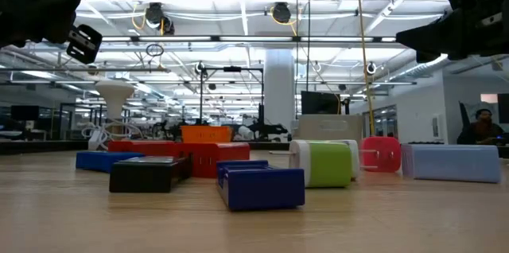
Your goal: Pick & Place Office items
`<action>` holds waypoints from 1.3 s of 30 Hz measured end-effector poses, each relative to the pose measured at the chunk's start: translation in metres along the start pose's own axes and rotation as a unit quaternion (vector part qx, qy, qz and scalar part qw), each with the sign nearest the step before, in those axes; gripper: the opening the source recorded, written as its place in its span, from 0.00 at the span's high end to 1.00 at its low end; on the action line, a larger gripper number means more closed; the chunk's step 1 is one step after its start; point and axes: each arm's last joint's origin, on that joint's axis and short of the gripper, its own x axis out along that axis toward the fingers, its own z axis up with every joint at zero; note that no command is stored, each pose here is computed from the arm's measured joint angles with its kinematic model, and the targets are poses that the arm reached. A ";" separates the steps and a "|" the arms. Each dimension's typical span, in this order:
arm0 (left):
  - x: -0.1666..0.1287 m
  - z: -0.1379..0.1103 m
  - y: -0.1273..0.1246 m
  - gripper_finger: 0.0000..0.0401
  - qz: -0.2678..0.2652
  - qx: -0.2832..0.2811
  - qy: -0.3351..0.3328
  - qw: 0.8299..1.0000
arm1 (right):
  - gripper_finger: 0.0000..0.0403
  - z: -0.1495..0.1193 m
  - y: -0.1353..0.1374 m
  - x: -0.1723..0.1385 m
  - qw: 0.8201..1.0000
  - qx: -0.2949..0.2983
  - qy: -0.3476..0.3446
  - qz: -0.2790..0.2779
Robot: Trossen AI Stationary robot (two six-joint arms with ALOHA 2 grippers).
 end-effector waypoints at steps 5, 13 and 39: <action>0.000 0.000 0.000 0.94 0.000 0.000 0.000 1.000 | 1.00 0.000 0.000 0.000 1.000 0.000 0.000 0.000; 0.000 0.000 0.000 0.94 0.000 0.000 0.000 1.000 | 1.00 0.000 0.000 0.000 1.000 0.000 0.000 0.000; 0.000 0.000 0.000 0.94 0.000 0.000 0.000 1.000 | 1.00 0.001 0.000 0.000 1.000 0.001 -0.006 -0.001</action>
